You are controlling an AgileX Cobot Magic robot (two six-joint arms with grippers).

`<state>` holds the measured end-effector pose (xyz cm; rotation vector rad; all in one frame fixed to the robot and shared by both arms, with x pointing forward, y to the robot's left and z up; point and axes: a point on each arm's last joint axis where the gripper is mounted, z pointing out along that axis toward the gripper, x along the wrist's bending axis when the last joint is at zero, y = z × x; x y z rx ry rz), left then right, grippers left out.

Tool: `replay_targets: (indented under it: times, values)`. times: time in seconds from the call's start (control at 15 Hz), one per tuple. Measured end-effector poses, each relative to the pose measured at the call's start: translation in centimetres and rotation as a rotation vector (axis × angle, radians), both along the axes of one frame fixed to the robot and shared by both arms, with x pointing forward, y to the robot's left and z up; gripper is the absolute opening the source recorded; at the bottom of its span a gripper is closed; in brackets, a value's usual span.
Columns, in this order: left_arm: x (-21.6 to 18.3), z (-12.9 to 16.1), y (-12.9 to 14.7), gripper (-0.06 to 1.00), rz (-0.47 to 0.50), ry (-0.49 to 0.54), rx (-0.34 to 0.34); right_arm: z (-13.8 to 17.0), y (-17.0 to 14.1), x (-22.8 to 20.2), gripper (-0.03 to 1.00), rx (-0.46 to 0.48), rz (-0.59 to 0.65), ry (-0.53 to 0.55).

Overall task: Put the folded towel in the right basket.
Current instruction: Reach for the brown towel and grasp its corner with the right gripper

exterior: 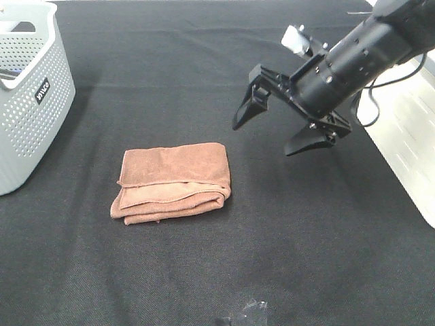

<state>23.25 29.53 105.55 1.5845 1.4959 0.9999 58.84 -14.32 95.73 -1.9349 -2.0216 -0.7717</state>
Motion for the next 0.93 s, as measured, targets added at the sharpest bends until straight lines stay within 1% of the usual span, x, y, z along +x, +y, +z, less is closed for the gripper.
replay_targets:
  times: [0.2, 0.27, 0.33, 0.4, 0.53, 0.67, 0.93]
  values:
    - [0.0, 0.0, 0.0, 0.99, 0.000, 0.000, 0.000, -2.0, 0.2, 0.7, 0.96, 0.004, -0.035, 0.029]
    - [0.0, 0.0, 0.0, 0.99, 0.000, 0.000, 0.000, -3.8, 0.3, 0.9, 0.96, 0.004, -0.042, 0.065]
    - [0.0, 0.0, 0.0, 0.99, 0.000, 0.000, 0.000, -3.8, 0.3, 0.9, 0.96, 0.004, -0.042, 0.065]
    - [0.0, 0.0, 0.0, 0.99, 0.000, 0.000, 0.000, -5.0, 0.5, 1.0, 0.96, 0.006, -0.039, 0.088]
    - [0.0, 0.0, 0.0, 0.99, 0.000, 0.000, 0.000, -6.8, 0.8, 1.2, 0.96, 0.039, -0.042, 0.114]
    - [0.0, 0.0, 0.0, 0.99, 0.000, 0.000, 0.000, -8.3, 1.3, 1.6, 0.96, 0.096, -0.041, 0.102]
    - [0.0, 0.0, 0.0, 0.99, 0.000, 0.000, 0.000, -10.0, 1.8, 1.9, 0.95, 0.151, -0.066, 0.144]
